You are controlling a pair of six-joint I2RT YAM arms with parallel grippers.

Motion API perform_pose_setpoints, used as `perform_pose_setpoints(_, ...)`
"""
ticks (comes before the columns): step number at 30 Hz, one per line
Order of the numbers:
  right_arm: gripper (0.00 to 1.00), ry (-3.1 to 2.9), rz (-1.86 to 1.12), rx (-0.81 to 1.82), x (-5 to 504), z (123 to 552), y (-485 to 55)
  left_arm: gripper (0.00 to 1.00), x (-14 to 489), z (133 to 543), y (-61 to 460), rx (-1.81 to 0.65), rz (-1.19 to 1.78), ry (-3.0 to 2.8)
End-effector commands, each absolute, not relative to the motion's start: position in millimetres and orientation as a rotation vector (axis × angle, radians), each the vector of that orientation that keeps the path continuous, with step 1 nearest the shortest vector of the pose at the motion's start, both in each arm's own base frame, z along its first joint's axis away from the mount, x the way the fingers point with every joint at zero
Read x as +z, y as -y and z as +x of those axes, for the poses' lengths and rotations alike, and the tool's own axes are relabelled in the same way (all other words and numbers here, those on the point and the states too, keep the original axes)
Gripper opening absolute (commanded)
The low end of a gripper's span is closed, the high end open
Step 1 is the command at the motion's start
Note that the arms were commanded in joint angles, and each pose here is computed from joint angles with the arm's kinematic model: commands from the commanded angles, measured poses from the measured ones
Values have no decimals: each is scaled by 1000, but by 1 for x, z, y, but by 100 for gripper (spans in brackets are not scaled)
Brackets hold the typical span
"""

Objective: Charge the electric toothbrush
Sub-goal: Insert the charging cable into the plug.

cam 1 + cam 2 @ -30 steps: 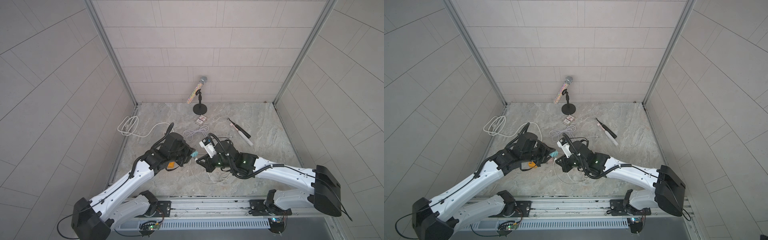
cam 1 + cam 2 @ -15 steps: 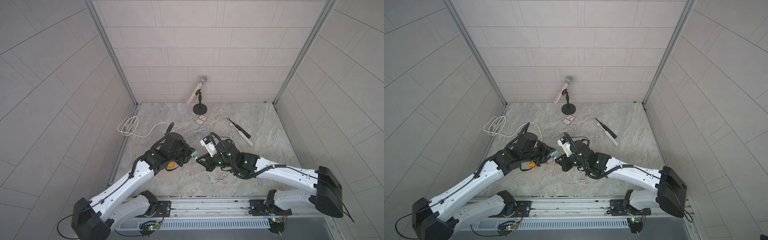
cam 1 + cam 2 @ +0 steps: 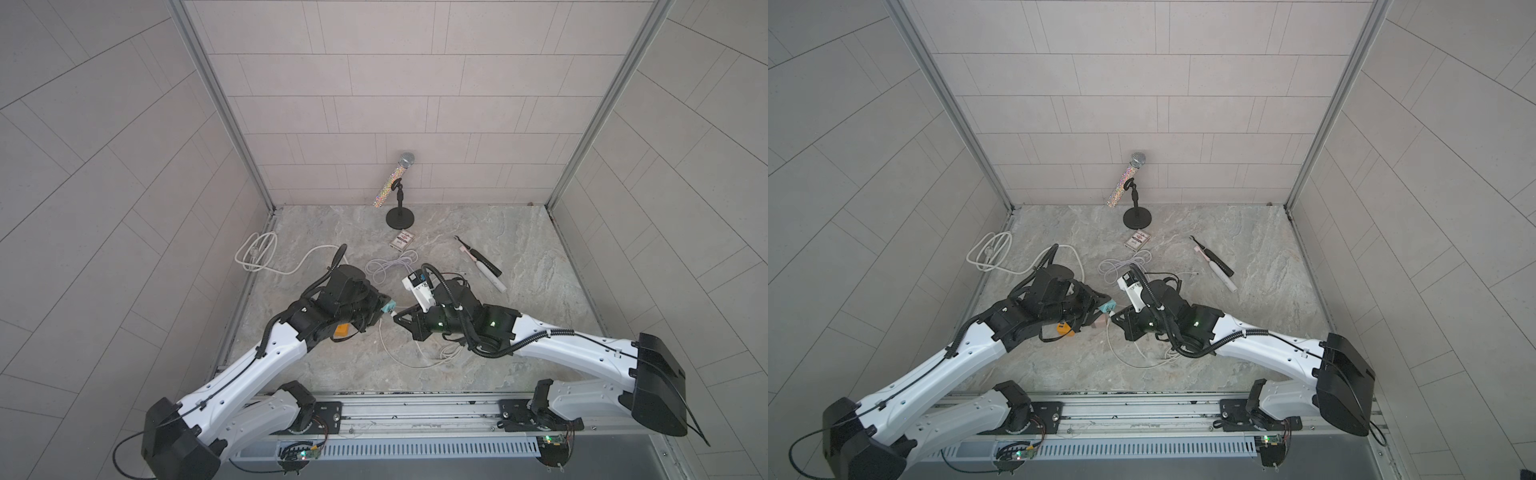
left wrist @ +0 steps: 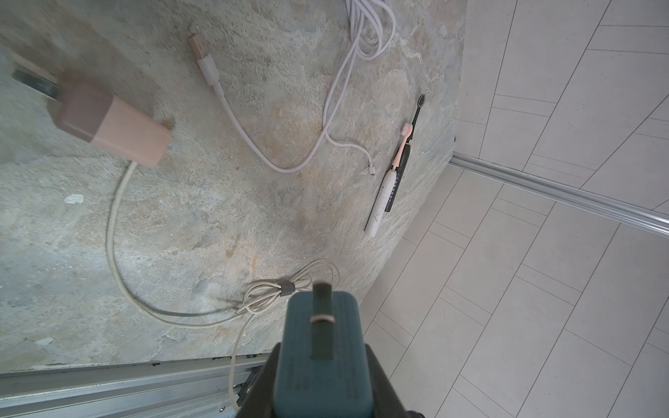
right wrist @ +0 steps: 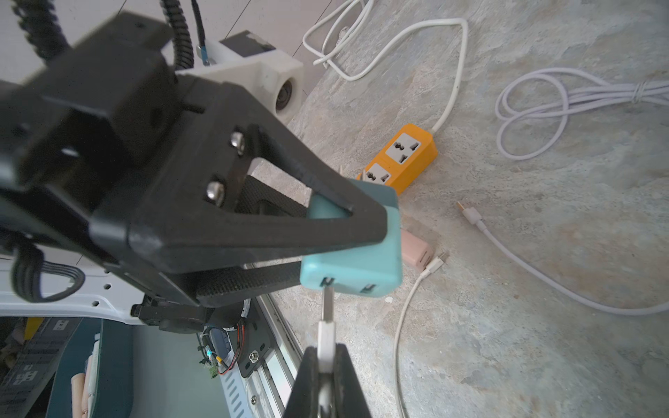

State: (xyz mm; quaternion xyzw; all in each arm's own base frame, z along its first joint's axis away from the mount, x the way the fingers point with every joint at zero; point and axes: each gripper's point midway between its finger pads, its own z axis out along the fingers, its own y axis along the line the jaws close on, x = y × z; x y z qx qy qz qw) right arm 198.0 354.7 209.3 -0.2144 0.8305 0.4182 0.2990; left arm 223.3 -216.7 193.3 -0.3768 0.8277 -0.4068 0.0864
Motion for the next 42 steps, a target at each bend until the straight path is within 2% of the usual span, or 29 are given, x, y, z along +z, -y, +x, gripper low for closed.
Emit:
perform_pose_setpoints(1,0,-2142,-542,1179,234,200,-359,8,210,227,222,-1260,-1073,-2434)
perform_pose_setpoints(14,0,-2199,-467,1105,220,211,-350,7,214,224,229,-1274,-1042,-2443)
perform_pose_setpoints(24,0,-2099,-485,1255,248,204,-359,7,211,223,230,-1266,-1029,-2452)
perform_pose_setpoints(42,0,-2180,-478,1159,222,207,-343,6,220,223,234,-1305,-1011,-2439)
